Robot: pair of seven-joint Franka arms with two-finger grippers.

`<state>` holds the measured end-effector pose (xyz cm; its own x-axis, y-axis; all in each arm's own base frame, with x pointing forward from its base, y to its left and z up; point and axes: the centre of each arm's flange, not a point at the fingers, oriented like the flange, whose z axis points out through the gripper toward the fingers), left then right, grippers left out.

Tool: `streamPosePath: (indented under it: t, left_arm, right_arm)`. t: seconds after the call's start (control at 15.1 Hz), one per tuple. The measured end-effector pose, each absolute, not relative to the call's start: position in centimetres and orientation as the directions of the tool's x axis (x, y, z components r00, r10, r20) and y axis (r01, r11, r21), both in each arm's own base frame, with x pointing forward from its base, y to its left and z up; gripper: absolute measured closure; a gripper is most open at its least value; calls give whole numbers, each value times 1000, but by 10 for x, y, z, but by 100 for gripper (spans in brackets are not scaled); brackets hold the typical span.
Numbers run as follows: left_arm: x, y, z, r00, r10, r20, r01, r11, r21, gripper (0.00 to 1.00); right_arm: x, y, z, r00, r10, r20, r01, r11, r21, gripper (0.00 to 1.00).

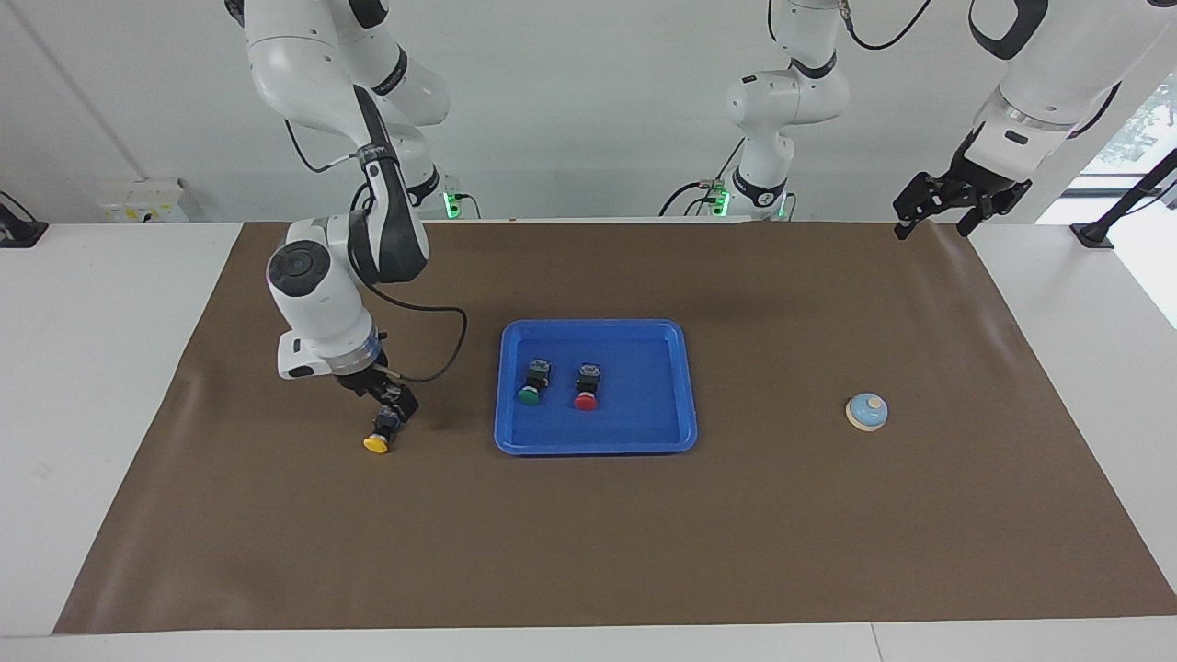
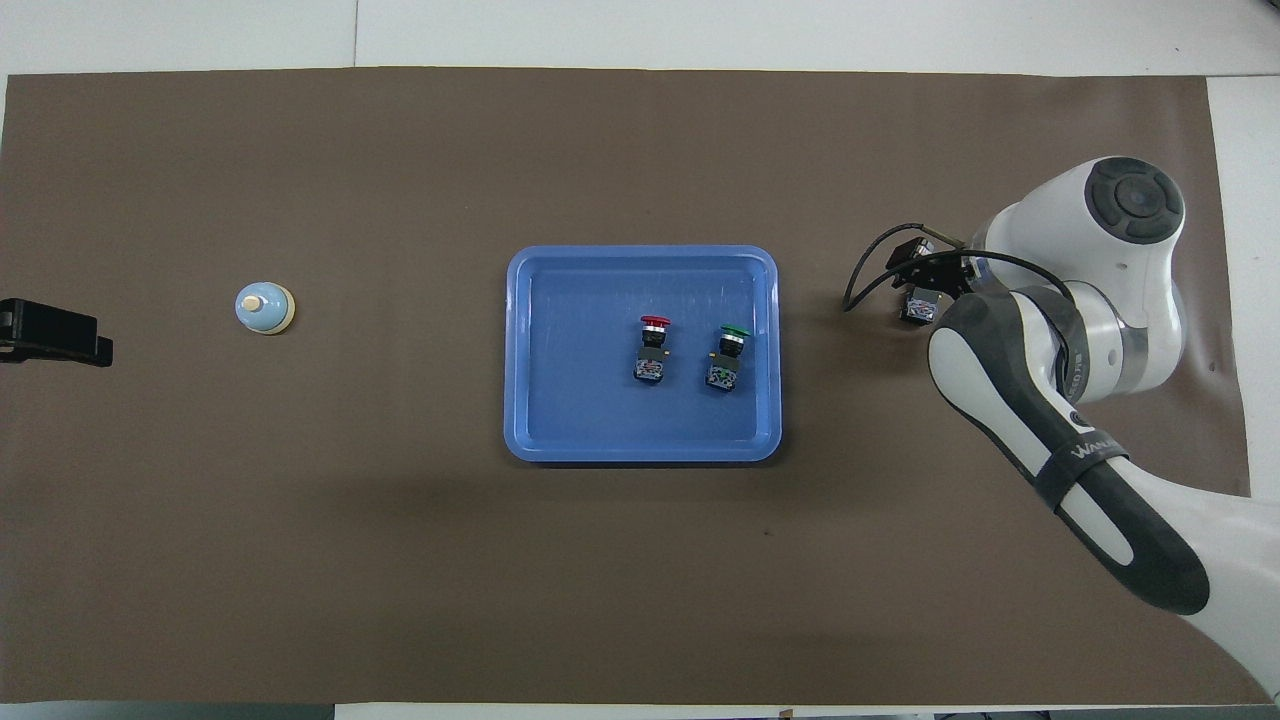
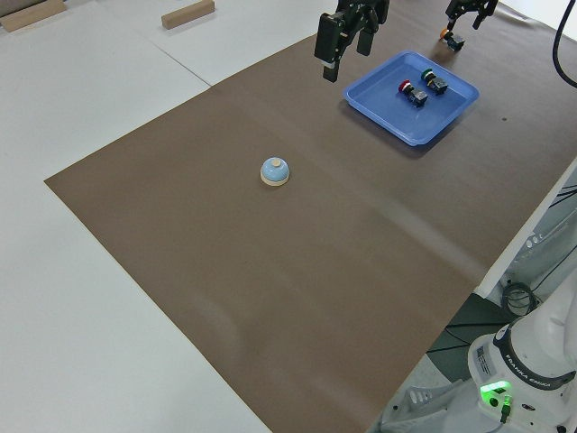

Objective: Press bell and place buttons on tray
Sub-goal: 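Move the right gripper to the yellow-capped button and grasp it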

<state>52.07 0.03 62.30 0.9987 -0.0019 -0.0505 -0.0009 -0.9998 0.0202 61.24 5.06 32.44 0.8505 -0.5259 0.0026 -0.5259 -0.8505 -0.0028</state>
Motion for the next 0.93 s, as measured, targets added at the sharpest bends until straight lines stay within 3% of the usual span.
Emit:
streamPosePath:
  t: [0.66, 0.93]
  left_arm:
    - [521, 0, 623, 999, -2, -50, -1, -1000, 20, 0]
    - [521, 0, 623, 999, -2, -50, -1, -1000, 20, 0]
  right_arm:
    - [614, 56, 290, 878, -476, 56, -477, -879, -9, 4]
    - [613, 55, 289, 880, -472, 57, -473, -881, -5, 48]
